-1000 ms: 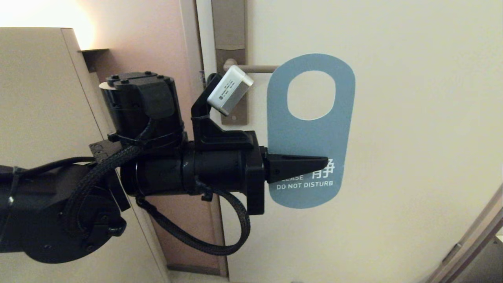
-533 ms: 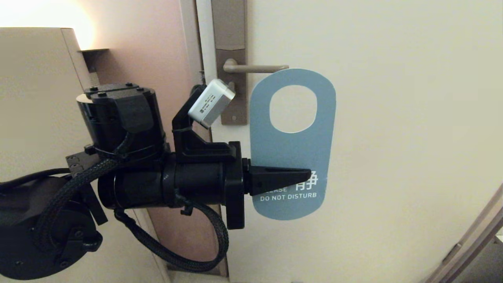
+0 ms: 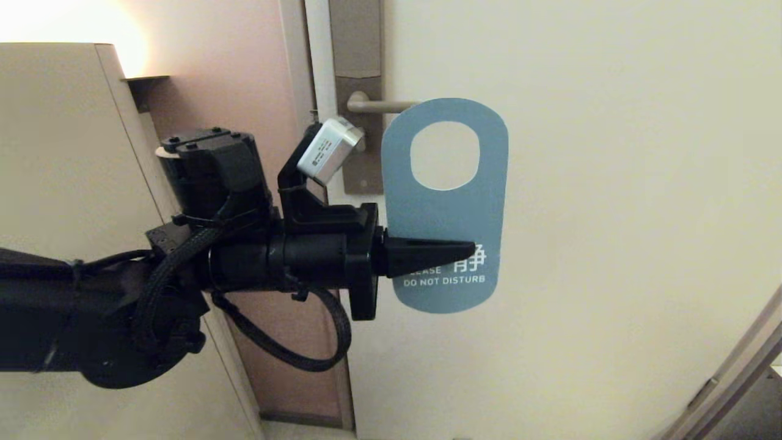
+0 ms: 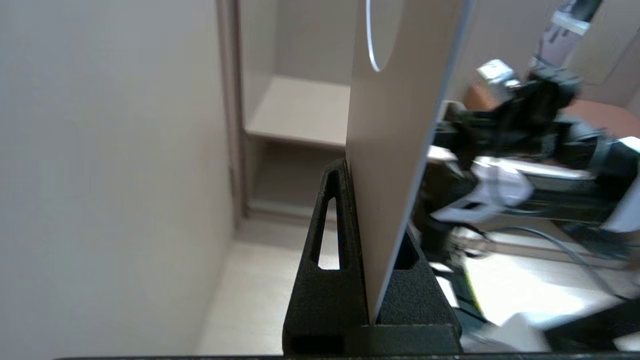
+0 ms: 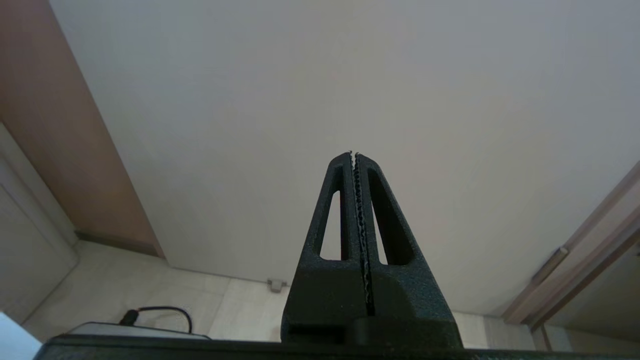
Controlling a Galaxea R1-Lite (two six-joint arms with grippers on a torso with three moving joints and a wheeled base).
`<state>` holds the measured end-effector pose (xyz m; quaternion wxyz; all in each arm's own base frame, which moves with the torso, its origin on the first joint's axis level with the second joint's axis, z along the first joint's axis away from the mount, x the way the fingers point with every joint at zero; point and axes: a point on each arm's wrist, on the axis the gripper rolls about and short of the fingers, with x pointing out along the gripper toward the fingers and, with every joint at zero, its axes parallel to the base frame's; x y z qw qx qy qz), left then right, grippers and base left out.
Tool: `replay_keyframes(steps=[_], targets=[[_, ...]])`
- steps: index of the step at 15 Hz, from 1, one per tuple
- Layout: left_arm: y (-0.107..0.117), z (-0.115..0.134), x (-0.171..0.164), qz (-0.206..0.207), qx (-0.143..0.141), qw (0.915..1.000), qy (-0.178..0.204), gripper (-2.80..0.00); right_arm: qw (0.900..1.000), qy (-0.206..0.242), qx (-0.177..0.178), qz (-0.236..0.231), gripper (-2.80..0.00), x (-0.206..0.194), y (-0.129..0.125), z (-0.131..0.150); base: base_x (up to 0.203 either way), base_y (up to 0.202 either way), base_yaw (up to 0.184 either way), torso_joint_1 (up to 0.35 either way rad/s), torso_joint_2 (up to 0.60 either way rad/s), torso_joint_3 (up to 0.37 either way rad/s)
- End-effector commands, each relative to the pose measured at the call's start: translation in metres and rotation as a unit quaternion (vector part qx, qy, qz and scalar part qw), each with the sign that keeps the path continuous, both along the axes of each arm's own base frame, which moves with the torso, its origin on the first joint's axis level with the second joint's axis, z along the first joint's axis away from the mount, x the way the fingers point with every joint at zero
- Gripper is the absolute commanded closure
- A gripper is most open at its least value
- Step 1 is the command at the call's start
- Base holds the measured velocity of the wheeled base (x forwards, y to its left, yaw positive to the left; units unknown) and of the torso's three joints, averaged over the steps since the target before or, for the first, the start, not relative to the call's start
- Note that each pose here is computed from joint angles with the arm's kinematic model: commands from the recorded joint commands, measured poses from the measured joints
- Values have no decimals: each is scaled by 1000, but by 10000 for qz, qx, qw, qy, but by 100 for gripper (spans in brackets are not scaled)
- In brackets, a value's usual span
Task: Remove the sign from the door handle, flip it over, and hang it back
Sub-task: Hand it to the other hand
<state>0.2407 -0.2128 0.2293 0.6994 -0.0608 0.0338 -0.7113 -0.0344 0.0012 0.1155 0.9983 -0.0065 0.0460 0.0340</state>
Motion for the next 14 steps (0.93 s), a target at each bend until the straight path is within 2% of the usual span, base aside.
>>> replay_keyframes(steps=[1, 3, 7, 12, 14], targets=[[-11, -14, 18, -5, 23, 10000, 69, 0, 9989, 473, -5, 38, 0, 15, 0, 20, 0, 0, 0, 0, 0, 0], [-22, -13, 27, -63, -36, 10000, 59, 0, 9971, 744, 17, 182, 0, 27, 1, 35, 0, 0, 0, 0, 0, 0], [-48, -12, 50, -459, -159, 9988, -46, 0, 9890, 1154, 161, 915, 0, 60, 4, 62, 0, 0, 0, 0, 0, 0], [-71, -10, 55, -690, -247, 9972, 146, 0, 9665, 1400, 303, 2128, 0, 102, 10, 83, 0, 0, 0, 0, 0, 0], [-76, -11, 58, -720, -263, 9968, 214, 0, 9620, 1362, 333, 2344, 0, 122, 11, 91, 0, 0, 0, 0, 0, 0]])
